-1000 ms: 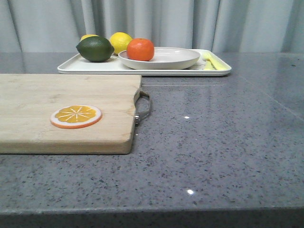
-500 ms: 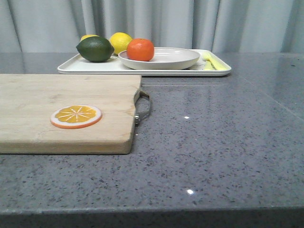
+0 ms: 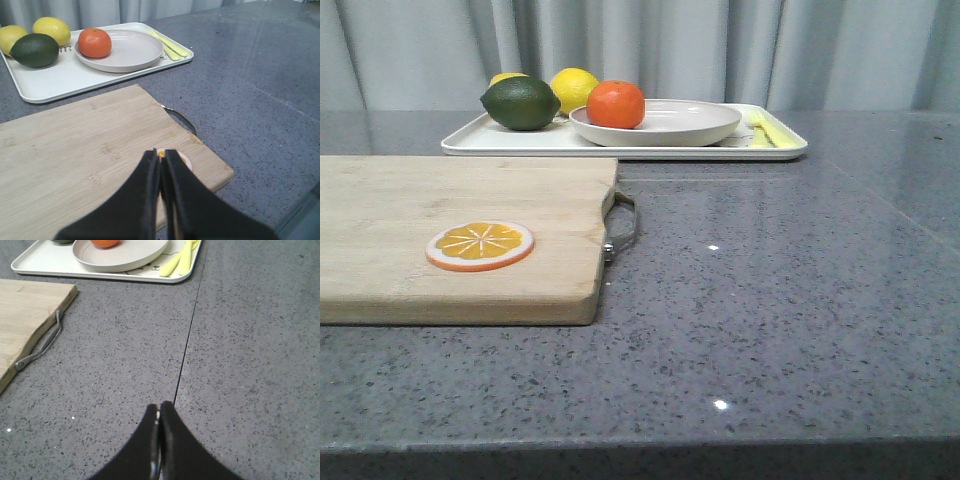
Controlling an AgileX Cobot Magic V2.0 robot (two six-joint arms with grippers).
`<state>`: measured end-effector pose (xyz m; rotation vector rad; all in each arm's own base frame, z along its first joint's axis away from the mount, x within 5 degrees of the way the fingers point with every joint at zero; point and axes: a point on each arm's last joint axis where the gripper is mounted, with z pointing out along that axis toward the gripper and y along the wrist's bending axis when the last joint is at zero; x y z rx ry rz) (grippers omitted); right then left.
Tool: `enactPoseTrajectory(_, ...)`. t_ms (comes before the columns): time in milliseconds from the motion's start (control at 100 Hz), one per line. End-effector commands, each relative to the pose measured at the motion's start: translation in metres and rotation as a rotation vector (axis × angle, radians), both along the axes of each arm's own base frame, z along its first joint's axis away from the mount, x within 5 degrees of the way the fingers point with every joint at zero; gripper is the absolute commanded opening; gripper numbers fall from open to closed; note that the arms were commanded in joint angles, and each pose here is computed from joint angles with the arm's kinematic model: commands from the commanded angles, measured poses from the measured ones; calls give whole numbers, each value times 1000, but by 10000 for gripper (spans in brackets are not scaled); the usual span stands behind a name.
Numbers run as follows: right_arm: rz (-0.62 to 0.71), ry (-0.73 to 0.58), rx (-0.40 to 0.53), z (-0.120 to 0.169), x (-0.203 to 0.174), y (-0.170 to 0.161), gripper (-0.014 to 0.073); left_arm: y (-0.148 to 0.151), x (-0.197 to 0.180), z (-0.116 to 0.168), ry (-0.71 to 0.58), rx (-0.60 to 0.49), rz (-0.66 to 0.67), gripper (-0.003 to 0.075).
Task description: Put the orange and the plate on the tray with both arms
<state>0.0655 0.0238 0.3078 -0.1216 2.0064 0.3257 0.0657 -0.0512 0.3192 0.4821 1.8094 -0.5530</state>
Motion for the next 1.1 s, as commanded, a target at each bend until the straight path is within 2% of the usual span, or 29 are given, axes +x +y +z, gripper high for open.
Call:
enactPoseTrajectory(0,-12,-87,9,12,2,-1,-59,0,2,16,-70,-71,13,-19)
enactPoseTrajectory(820,-11,-84,9,12,2,-1,-59,0,3,12,-65,-62,16,-19)
enactPoseTrajectory(980,-11,-84,9,12,2,-1,-59,6,8,-9,-62,-43,111,-19)
enactPoseTrajectory(1090,-11,-84,9,12,2,-1,-59,14,13,-22,-152,-92,219,-19)
